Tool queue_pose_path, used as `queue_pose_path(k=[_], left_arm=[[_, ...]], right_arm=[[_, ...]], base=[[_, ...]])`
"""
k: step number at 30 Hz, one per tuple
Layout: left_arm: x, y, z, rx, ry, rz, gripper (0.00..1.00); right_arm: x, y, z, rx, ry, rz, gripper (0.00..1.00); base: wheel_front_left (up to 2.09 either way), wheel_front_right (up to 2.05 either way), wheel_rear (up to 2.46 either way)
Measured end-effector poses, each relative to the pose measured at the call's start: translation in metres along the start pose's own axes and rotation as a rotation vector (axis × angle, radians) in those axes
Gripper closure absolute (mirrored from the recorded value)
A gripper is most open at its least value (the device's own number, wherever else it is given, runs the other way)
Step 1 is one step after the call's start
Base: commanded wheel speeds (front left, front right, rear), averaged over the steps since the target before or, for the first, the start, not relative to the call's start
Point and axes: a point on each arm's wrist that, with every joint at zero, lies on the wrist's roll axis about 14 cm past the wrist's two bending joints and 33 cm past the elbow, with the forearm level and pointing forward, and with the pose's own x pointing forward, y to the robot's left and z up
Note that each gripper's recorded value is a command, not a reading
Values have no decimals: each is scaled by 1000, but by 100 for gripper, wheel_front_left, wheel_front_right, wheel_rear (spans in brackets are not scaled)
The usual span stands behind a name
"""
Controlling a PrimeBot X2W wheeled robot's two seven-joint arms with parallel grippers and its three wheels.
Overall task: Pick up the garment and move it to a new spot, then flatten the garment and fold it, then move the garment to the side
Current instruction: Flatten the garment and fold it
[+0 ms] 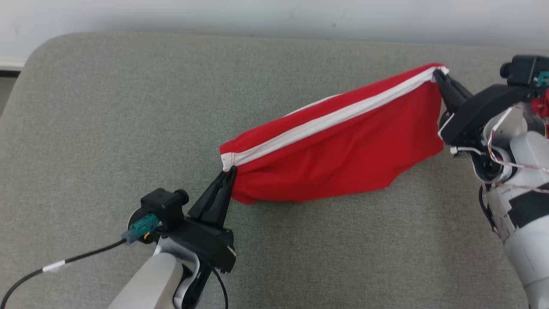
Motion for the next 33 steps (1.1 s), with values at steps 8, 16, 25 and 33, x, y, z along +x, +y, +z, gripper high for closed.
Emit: queue_pose_path(k=[8, 16, 25, 33], left_arm=[[27, 11, -17, -10, 53, 15, 100], [29, 21, -39, -23, 112, 41, 100], [29, 19, -18, 19, 52, 36, 0], [5, 28, 24, 89, -98, 128, 0]], right_arm=[[42, -7, -20, -97, 64, -25, 100], [60, -21, -52, -133, 143, -58, 100], [52, -16, -45, -131, 111, -46, 0], [22, -29, -41, -161, 100, -53, 0]], base=[[0, 0, 0], [0, 0, 0], [0, 0, 0], [0, 0, 0]])
